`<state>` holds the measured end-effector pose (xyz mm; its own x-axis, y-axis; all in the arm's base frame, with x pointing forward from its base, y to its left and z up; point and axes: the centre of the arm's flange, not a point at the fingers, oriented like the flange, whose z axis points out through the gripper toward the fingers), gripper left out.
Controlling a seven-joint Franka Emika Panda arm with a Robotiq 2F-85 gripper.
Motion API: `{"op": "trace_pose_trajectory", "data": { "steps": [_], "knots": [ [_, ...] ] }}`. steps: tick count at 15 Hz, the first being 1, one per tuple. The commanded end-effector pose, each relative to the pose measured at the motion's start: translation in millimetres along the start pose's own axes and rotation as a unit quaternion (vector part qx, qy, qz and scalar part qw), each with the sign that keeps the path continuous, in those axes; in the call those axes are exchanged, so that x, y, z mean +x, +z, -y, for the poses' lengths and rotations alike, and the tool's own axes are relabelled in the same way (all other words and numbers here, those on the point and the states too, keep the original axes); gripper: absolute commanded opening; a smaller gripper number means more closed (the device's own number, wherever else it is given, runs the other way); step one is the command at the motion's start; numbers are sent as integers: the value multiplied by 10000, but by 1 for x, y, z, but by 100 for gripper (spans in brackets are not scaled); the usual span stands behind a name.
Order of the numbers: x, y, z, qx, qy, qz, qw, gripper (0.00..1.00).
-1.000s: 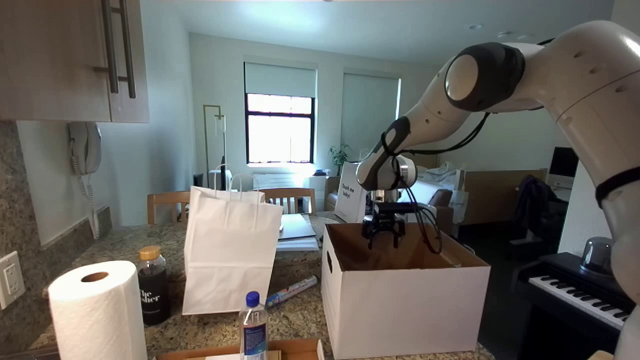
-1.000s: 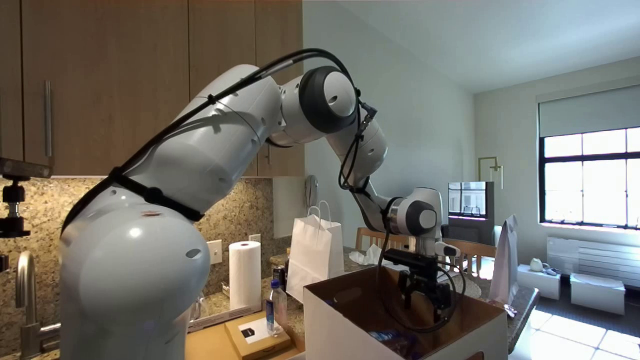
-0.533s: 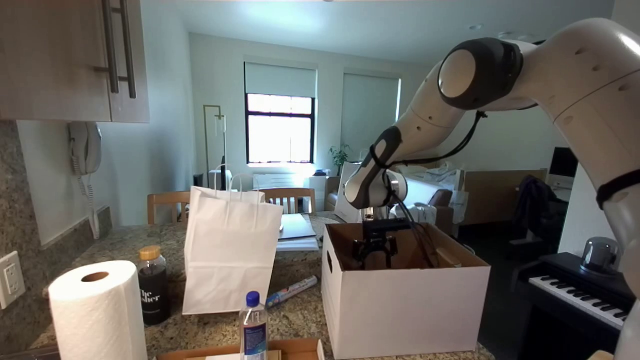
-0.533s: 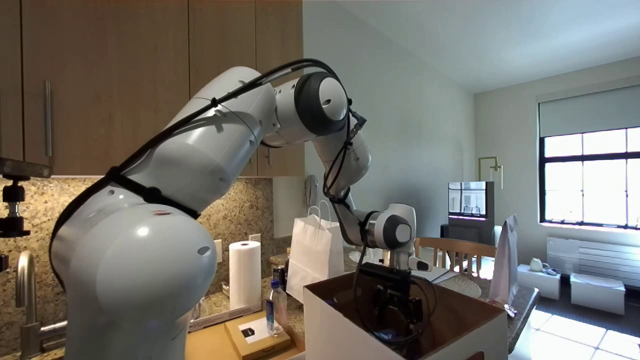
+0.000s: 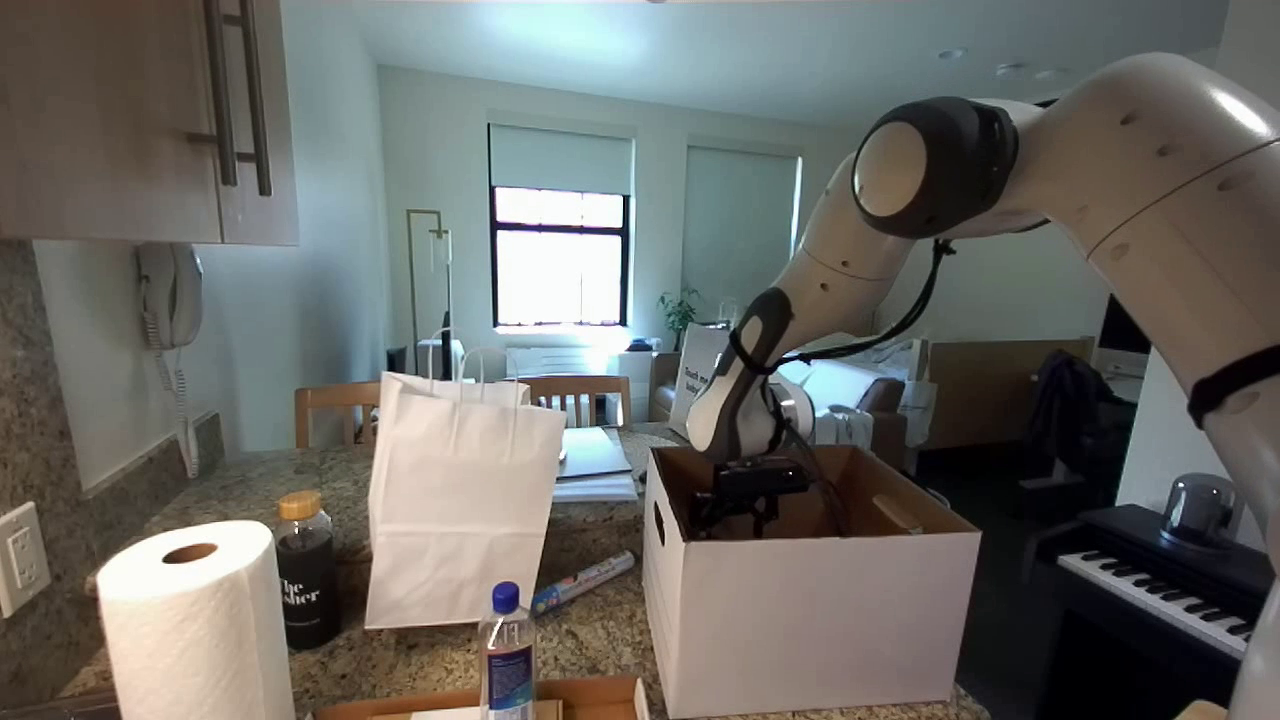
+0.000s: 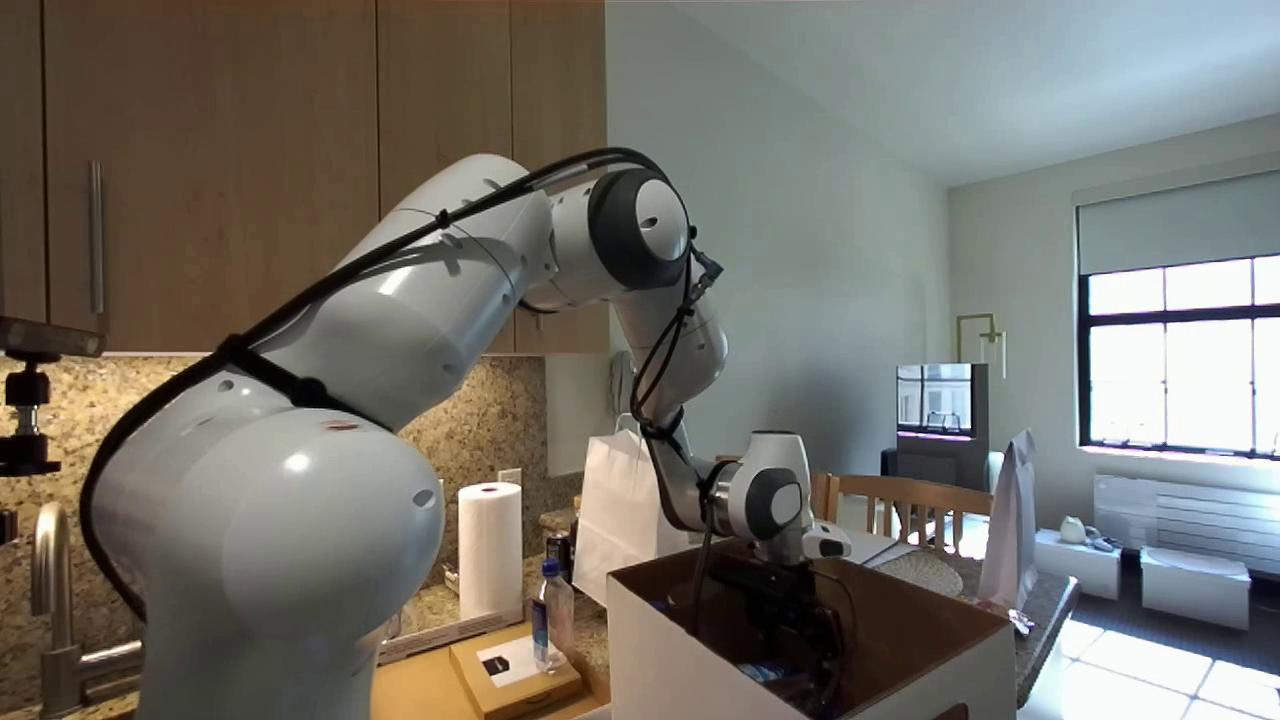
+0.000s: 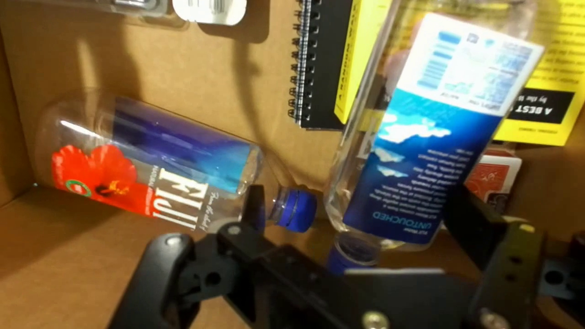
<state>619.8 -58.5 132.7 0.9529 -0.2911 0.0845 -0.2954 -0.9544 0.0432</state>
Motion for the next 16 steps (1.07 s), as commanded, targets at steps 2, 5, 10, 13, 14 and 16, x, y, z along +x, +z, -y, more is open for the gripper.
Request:
{"op": "trace_pose_trajectory", "data": {
  "steps": [2,5,10,13,14,16],
  "knots": [
    [-6,9,-2,1,329,-435,9985,100],
    [6,-13,-11,333,718,-994,9919,100],
    [20,-43,-41,410,1172,-1658,9783,100],
    [15,-58,-48,508,1198,-1873,9736,100],
    [14,-65,-49,537,1218,-1982,9711,100],
    [13,-79,-52,573,1265,-2177,9661,100]
  ]
}}
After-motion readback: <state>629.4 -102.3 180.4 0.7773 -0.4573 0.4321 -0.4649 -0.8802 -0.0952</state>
